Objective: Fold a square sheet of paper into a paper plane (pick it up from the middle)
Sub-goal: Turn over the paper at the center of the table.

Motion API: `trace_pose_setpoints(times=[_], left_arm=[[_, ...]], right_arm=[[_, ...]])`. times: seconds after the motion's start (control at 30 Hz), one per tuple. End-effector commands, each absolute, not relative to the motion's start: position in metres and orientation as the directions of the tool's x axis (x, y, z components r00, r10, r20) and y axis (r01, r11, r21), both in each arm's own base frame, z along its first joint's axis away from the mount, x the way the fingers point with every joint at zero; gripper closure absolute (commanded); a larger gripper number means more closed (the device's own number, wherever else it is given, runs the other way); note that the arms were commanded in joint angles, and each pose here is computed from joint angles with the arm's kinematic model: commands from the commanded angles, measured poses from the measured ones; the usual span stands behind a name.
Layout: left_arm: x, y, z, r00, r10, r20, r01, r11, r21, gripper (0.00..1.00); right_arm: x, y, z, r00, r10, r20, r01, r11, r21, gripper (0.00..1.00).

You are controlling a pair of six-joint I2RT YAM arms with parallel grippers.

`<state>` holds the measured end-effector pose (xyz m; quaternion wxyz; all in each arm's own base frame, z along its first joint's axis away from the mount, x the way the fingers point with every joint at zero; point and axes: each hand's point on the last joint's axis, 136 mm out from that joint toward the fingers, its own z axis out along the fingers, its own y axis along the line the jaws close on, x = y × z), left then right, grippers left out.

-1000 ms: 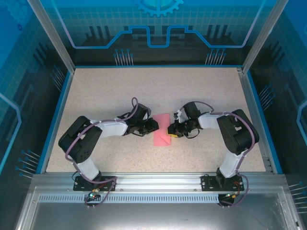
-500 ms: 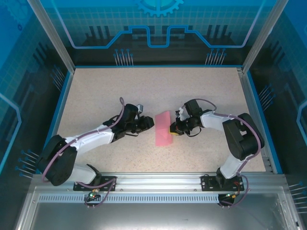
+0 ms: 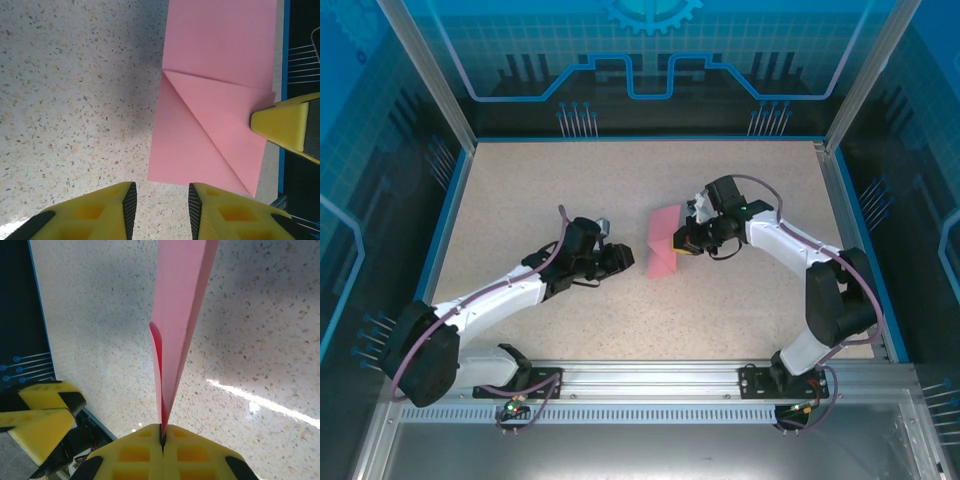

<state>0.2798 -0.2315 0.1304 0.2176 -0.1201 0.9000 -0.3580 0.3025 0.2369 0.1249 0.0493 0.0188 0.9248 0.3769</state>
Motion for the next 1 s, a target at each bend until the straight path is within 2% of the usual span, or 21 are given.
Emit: trace_pose_setpoints(times=[0.0, 0.33, 0.57, 0.73, 0.97], left_arm=[[0.288, -0.23, 0.142, -0.866, -0.373, -0.333, -0.049, 0.725, -0.687, 0.64], [0.29, -0.219, 0.147, -0.86, -0.374, -0.348, -0.044, 0.733, -0.679, 0.63], [0.29, -0.205, 0.147, -0.842, -0.395, -0.368, -0.056, 0.741, -0.669, 0.61], [0.288, -0.197, 0.144, -0.83, -0.413, -0.375, -0.072, 0.746, -0.662, 0.61], [0.288, -0.176, 0.136, -0.802, -0.463, -0.378, -0.135, 0.755, -0.641, 0.59]], right_arm=[[0.297, 0.232, 0.129, -0.998, 0.06, -0.029, 0.023, 0.717, 0.696, 0.96], [0.305, 0.235, 0.133, -0.999, 0.038, -0.018, 0.015, 0.728, 0.686, 0.95], [0.307, 0.219, 0.144, -0.997, 0.044, -0.063, -0.003, 0.798, 0.603, 0.96], [0.301, 0.192, 0.151, -0.992, 0.042, -0.118, -0.014, 0.901, 0.434, 0.96], [0.286, 0.164, 0.154, -0.986, -0.068, -0.155, -0.086, 0.99, 0.113, 0.97]])
